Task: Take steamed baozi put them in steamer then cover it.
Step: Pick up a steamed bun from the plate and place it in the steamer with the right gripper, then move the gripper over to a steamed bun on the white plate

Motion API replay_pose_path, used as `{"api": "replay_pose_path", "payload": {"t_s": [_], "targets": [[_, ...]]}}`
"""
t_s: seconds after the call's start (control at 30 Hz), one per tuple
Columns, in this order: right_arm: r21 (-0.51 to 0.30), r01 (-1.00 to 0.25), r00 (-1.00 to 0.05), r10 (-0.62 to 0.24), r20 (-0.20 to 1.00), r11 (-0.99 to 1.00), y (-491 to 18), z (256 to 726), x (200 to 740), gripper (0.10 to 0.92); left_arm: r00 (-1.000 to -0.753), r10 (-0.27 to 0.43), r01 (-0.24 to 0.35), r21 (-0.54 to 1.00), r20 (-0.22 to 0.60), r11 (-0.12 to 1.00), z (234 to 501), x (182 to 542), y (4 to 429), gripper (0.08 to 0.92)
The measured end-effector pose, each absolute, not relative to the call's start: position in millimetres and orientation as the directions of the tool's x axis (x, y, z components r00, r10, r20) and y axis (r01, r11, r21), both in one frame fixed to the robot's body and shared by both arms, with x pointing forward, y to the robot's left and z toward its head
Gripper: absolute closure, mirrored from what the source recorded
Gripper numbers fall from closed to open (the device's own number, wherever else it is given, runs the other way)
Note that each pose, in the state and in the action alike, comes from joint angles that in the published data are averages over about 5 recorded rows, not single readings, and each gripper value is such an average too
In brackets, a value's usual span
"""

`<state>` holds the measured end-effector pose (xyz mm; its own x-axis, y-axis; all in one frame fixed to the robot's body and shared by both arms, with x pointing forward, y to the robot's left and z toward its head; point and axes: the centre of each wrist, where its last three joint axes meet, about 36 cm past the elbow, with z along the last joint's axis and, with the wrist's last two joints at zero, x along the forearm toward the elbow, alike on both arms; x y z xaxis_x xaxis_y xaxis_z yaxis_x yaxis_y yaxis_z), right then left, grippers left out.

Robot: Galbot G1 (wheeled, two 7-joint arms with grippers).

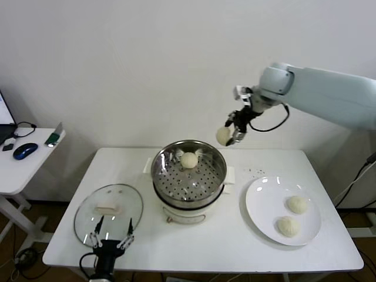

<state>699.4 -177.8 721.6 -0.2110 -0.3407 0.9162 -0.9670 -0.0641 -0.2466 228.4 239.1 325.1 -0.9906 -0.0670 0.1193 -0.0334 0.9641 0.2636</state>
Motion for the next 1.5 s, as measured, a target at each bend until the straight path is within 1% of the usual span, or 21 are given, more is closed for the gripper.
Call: {"api": "replay_pose_path", "payload": {"t_s": [0.13, 0.33, 0.67, 0.97, 1.1, 1.17, 1.23, 1.37, 1.5], "targets": [[-0.239, -0.966, -0.193, -0.34, 0.92, -0.097, -136, 709, 697, 0.318, -0.992, -0.061, -0.028, 0.269, 0.115, 0.963, 326, 228, 239, 0.177], [-0.209, -0.966, -0.15, -0.328, 0.933, -0.151, -84, 677, 694, 0.318, -0.992, -0.06, -0.029, 0.271, 0.108, 0.962, 328, 231, 239, 0.177], [-0.159, -0.965, -0.093, -0.296, 0.951, -0.209, -28, 620, 692, 0.318, -0.992, -0.064, -0.033, 0.272, 0.107, 0.962, 325, 233, 240, 0.177], [-0.127, -0.966, -0.062, -0.276, 0.959, -0.224, -12, 584, 689, 0.308, -0.991, -0.072, -0.037, 0.277, 0.115, 0.96, 321, 233, 248, 0.177], [-0.122, -0.965, -0.057, -0.272, 0.961, -0.23, -6, 577, 687, 0.244, -0.991, -0.072, -0.037, 0.277, 0.116, 0.96, 320, 234, 249, 0.177], [-0.122, -0.965, -0.056, -0.271, 0.961, -0.233, -5, 576, 687, 0.213, -0.991, -0.072, -0.037, 0.276, 0.116, 0.96, 320, 235, 249, 0.177], [-0.122, -0.964, -0.055, -0.27, 0.961, -0.236, -5, 577, 687, 0.203, -0.991, -0.072, -0.037, 0.275, 0.116, 0.961, 320, 235, 249, 0.177], [-0.124, -0.962, -0.057, -0.268, 0.962, -0.242, -9, 585, 689, 0.2, -0.991, -0.073, -0.038, 0.275, 0.116, 0.961, 320, 235, 248, 0.177], [-0.133, -0.96, -0.065, -0.265, 0.962, -0.247, -23, 604, 693, 0.199, -0.99, -0.073, -0.038, 0.274, 0.118, 0.961, 319, 234, 248, 0.177]]}}
